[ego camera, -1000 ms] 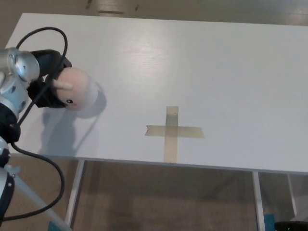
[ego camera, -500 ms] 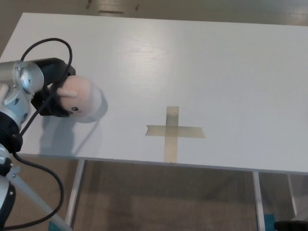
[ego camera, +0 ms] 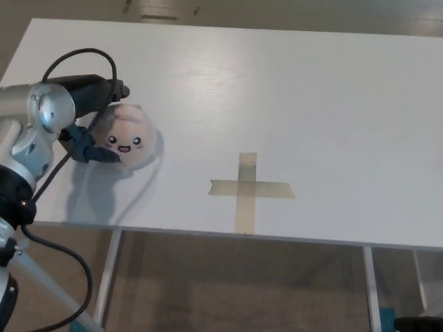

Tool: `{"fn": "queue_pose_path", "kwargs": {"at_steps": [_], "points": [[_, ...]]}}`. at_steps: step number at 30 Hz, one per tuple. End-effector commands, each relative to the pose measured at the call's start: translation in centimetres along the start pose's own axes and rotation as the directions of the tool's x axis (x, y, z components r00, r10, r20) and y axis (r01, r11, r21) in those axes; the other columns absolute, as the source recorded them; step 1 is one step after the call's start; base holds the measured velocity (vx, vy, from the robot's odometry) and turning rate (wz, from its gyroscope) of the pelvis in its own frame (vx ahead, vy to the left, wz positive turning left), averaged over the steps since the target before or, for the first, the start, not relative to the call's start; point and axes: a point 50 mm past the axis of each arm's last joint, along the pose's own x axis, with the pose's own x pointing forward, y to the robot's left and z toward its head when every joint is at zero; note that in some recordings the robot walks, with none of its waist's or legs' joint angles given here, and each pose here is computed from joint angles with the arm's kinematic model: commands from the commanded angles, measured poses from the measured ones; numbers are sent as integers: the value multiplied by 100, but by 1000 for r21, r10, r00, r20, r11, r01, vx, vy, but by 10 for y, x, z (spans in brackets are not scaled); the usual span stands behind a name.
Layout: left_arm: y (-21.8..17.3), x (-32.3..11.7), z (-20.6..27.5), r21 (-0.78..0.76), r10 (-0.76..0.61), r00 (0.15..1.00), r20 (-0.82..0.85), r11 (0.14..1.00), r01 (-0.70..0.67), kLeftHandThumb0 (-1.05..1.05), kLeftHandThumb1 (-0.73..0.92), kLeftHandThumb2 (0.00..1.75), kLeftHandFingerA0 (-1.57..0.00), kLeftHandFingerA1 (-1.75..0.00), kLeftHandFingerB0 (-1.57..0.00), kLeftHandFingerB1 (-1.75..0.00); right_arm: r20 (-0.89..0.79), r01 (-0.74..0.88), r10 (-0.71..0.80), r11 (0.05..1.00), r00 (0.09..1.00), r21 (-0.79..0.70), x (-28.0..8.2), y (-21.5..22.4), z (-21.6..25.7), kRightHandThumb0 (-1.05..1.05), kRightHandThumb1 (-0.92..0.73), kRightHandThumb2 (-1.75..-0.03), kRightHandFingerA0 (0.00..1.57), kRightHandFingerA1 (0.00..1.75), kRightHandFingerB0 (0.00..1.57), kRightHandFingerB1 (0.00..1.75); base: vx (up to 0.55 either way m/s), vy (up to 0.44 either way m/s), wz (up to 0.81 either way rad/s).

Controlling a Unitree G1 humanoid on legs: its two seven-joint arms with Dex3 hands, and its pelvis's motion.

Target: Use the left hand to take the pink dumpling toy on a person's hand and put it on the desk.

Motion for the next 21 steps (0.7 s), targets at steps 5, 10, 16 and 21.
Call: {"fn": "queue_pose_path", "kwargs": {"at_steps": [5,10,16,21], "points": [[35,-25,0,-64,52,997,64,997,-48,-74,39,84,0,0,0,-8,-12,1,-1,1000,1000,-8,0,-3,-4,-25,-69,-60,64,44,55,42,0,0,0],[67,-52,5,-84,124,985,123,990,-114,-75,40,84,0,0,0,-8,-11,1,-1,1000,1000,-9,0,-3,-4,-26,-69,-60,64,44,55,42,0,0,0],[102,-126,20,-102,354,871,340,935,-340,-77,40,86,0,0,0,-7,-14,-1,0,1000,1000,-4,-1,-5,-5,-25,-69,-60,65,45,55,42,0,0,0],[91,-192,30,-173,498,680,537,855,-489,-75,37,86,0,-2,0,-8,-21,-2,2,1000,1000,-10,-1,-3,-8,-26,-69,-60,66,45,56,42,0,0,0]]}}
